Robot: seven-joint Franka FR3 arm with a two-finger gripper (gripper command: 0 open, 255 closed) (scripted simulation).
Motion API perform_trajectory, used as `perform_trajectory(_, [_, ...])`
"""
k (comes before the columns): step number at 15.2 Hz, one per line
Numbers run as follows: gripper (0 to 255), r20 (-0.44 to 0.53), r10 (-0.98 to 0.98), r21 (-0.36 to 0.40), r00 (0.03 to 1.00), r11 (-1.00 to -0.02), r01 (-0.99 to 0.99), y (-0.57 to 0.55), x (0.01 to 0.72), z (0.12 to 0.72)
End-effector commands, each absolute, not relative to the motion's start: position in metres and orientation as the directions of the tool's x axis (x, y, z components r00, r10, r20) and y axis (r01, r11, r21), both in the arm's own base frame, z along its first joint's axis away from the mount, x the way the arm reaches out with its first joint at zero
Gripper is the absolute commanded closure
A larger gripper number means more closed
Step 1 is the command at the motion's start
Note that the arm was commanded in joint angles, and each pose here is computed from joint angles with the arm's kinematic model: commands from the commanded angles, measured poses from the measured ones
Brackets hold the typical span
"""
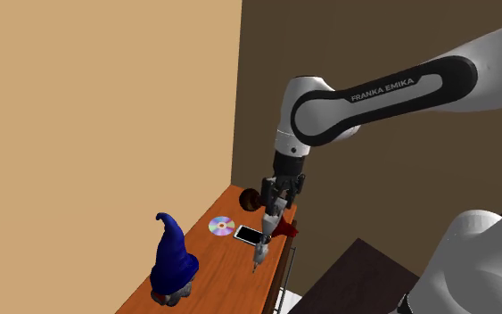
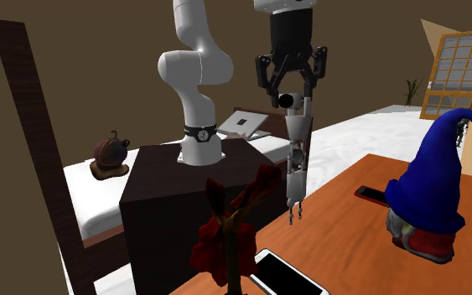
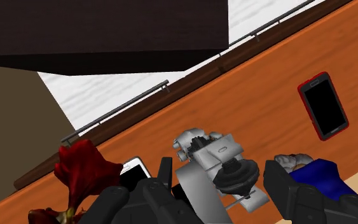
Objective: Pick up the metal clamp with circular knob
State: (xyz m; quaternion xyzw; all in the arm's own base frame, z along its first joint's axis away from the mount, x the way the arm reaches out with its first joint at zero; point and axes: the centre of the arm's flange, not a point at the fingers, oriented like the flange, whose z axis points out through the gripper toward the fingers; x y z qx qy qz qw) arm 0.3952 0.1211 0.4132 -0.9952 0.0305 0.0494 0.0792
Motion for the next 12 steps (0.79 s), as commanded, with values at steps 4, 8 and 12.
perform_trajectory(4, [255,-0.103,-0.053,-0.154,0.993,-0.986,-0.069,0.121,0.396,0.439])
perform_trajectory(8, [255,-0.103,-0.053,-0.154,0.993,-0.986,-0.069,0.121,0.396,0.460])
perform_trajectory(12, [255,-0.103,-0.053,-0.154,0.993,-0.986,-0.069,0.121,0.396,0.471])
